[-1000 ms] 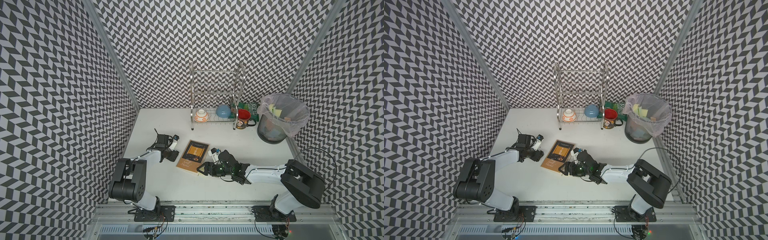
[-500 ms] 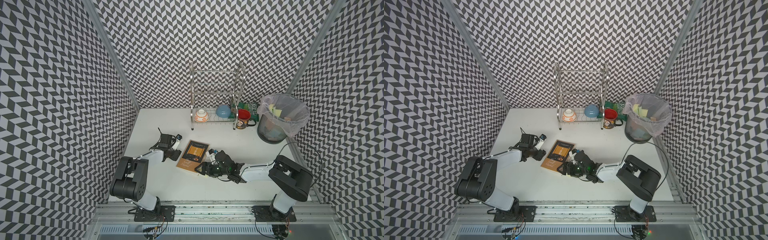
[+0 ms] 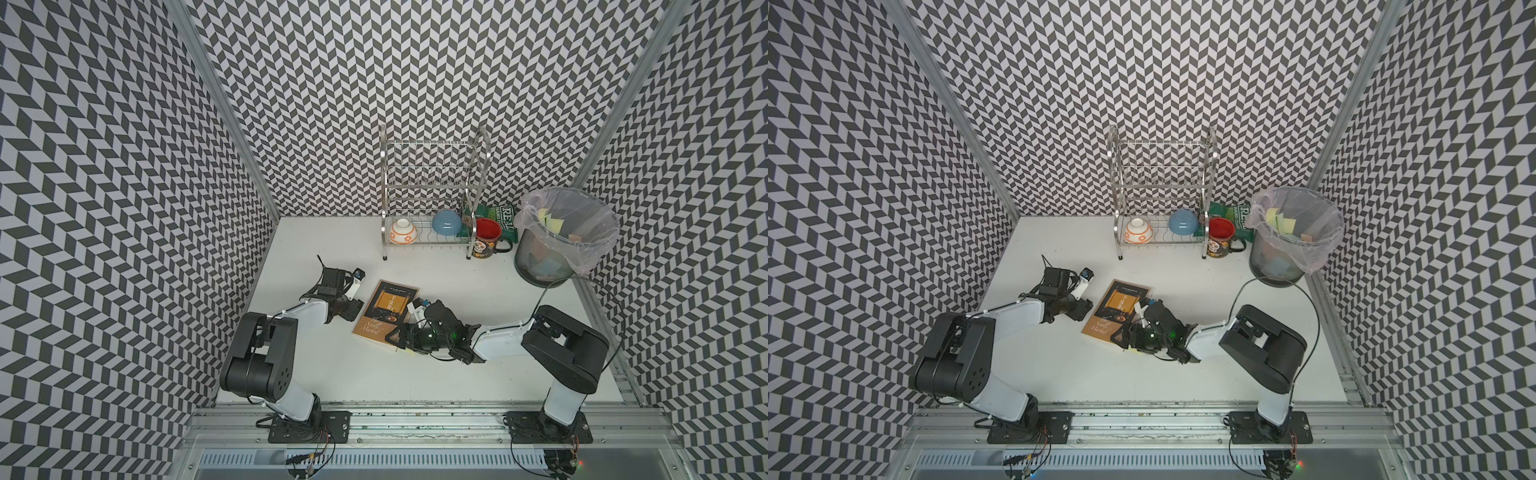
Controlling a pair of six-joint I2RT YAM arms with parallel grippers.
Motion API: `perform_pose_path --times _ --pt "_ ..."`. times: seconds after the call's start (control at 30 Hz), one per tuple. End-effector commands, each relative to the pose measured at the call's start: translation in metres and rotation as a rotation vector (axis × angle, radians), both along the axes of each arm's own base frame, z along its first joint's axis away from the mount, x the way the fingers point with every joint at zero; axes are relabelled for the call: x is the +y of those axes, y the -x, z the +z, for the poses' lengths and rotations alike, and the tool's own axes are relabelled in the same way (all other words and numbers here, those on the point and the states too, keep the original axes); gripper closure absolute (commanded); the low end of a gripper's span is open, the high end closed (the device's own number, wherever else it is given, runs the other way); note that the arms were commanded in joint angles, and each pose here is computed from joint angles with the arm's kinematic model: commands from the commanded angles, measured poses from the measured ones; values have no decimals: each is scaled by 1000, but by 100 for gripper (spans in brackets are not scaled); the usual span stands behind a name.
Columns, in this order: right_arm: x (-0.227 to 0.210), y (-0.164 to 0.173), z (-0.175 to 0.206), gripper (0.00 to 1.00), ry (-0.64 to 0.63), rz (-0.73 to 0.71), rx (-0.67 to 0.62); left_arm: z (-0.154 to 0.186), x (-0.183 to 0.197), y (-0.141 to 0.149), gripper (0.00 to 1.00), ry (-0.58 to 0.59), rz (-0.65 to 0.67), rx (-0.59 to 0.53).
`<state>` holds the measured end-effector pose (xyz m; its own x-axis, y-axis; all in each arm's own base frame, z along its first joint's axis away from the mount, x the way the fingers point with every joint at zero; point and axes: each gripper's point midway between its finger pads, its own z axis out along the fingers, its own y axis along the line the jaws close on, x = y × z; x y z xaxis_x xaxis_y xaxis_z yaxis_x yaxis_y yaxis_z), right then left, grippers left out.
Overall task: Peel off the used sticky note
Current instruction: Open the book at the center of the board.
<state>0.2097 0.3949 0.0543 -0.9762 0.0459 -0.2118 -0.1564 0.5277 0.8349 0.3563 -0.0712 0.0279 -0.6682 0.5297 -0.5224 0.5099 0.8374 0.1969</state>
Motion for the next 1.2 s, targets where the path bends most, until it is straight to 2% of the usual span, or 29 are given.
perform_pose_path --times 0.0,0.57,1.17 --pt "10 -4 7 18 -41 4 -25 -37 10 34 29 -76 1 161" --pt "20 -12 21 19 -82 15 -31 -39 5 35 29 -79 -13 166" --pt "20 -13 11 19 -89 11 -9 -39 3 36 29 -80 -18 165"
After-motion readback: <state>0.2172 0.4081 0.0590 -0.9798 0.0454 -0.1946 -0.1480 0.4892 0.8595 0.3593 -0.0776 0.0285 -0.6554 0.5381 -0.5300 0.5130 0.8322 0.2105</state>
